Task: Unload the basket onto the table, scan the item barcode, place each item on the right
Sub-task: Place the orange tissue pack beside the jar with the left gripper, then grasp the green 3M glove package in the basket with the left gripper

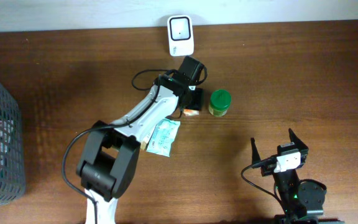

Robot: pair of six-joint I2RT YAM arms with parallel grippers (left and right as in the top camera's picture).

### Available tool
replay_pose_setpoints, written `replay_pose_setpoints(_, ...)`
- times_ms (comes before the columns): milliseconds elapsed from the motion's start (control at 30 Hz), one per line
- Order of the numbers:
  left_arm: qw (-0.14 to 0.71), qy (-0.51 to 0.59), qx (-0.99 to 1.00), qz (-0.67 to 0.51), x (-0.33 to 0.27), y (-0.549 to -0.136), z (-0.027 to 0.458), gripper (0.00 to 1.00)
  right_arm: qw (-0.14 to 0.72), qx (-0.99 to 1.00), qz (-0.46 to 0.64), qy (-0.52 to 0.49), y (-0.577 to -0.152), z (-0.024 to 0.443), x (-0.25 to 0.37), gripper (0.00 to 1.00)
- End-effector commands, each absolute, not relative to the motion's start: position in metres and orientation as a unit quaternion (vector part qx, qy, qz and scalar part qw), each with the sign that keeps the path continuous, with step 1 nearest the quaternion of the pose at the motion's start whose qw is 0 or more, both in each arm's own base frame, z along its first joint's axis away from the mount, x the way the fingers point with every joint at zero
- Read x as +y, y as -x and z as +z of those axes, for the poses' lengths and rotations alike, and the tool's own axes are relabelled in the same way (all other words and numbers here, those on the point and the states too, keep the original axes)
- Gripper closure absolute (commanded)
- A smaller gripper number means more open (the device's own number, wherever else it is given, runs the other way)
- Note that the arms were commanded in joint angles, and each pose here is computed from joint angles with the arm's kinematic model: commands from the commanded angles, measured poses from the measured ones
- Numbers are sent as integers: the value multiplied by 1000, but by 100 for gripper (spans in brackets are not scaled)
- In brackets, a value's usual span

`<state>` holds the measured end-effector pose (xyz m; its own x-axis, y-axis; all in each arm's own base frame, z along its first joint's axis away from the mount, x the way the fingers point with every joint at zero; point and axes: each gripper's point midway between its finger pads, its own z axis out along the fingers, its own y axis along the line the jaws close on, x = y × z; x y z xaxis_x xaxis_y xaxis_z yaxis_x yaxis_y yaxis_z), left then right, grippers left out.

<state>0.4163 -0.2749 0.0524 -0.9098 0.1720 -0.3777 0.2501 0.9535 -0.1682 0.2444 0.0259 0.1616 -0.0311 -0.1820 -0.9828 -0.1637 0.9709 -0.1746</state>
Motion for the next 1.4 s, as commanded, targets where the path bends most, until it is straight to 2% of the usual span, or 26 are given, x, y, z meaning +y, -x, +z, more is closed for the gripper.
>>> replay_pose_setpoints(0, 185, -98, 972, -110, -276, -421, 54, 1, 684, 719, 0, 122, -244, 159, 28, 2)
replay_pose_setpoints(33, 193, -102, 969, -111, -276, -425, 66, 1, 684, 719, 0, 122, -244, 159, 28, 2)
replay_pose_setpoints(133, 252, -139, 951, -110, -253, -444, 150, 1, 684, 719, 0, 122, -244, 159, 28, 2)
replay_pose_setpoints(233, 337, -137, 926, -103, -198, -451, 266, 1, 684, 719, 0, 122, -244, 159, 28, 2)
replay_pose_setpoints(333, 437, -62, 895, -66, -88, -434, 376, 1, 684, 719, 0, 122, -244, 159, 28, 2)
replay_pose_setpoints(400, 479, 44, 876, 7, 13, -404, 418, 1, 684, 719, 0, 122, -244, 159, 28, 2)
replay_pose_setpoints(467, 488, 172, 853, 66, 107, -360, 436, 1, 684, 719, 0, 122, -244, 159, 28, 2)
replay_pose_setpoints(533, 475, 298, 820, 114, 185, -318, 435, 1, 684, 719, 0, 122, -244, 159, 28, 2)
replay_pose_setpoints(600, 453, 385, 791, 141, 239, -287, 425, 1, 684, 719, 0, 122, -244, 159, 28, 2)
replay_pose_setpoints(667, 407, 469, 768, 157, 291, -256, 393, 1, 684, 719, 0, 122, -244, 159, 28, 2)
replay_pose_setpoints(767, 334, 515, 773, 158, 326, -235, 337, 1, 684, 719, 0, 122, -244, 159, 28, 2)
replay_pose_setpoints(833, 284, 516, 792, 160, 345, -225, 294, 1, 684, 719, 0, 122, -244, 159, 28, 2)
replay_pose_setpoints(1100, 183, 399, 881, 179, 353, -216, 188, 1, 684, 719, 0, 122, -244, 159, 28, 2)
replay_pose_setpoints(1367, 169, 346, 910, 155, 372, -239, 136, 1, 684, 719, 0, 122, -244, 159, 28, 2)
